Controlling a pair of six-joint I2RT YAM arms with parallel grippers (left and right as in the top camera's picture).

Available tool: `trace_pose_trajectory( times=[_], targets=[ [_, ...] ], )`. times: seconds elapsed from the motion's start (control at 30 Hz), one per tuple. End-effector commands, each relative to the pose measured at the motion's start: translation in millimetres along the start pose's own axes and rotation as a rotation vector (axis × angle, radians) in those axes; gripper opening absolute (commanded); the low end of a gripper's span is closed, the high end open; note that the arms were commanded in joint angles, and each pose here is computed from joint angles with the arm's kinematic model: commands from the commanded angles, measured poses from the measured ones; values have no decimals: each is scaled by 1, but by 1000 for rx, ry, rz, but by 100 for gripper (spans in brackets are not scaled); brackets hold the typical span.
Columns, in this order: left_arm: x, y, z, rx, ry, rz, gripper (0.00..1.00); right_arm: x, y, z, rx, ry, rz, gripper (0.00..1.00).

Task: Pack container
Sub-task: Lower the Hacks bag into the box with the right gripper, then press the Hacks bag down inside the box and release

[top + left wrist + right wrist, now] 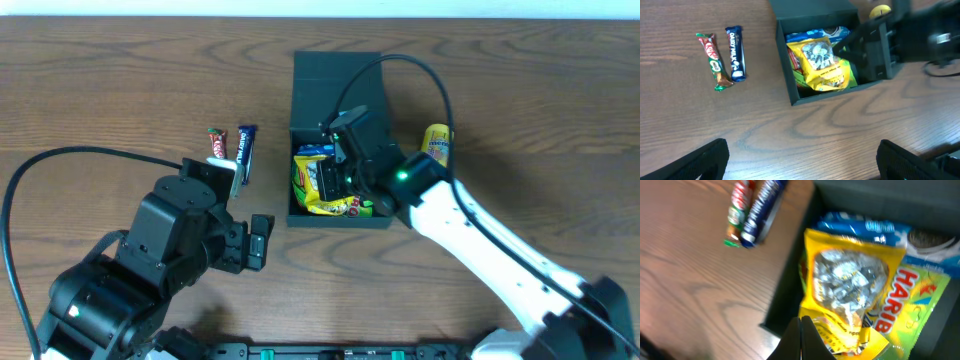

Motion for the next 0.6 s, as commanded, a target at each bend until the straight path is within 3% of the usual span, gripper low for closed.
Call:
trace_pose_trajectory(
  times=[0.0, 0.23, 0.37, 0.57],
  targets=[
    [-2, 2, -3, -15, -11, -1, 95, 11, -20, 32, 95, 77, -1, 1],
    [-1, 2, -3, -16, -6, 14, 95, 22, -41, 88, 179, 162, 14, 2],
    [-1, 2, -3, -16, -6, 14, 95, 25, -39, 108, 115, 199, 22, 1],
    [-1, 2, -3, -19, -5, 14, 95, 12, -20, 93, -8, 155, 11, 1]
  ],
)
Point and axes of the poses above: each gripper's point midway between its finger pads, its own z axis out along the fingers, its own y axis along the line the jaws close on, x = y × z, the point moved 8 cm from there along -z, back along the fingers, and after that the axes turned 11 degrees about z, right-handed, at the moved point
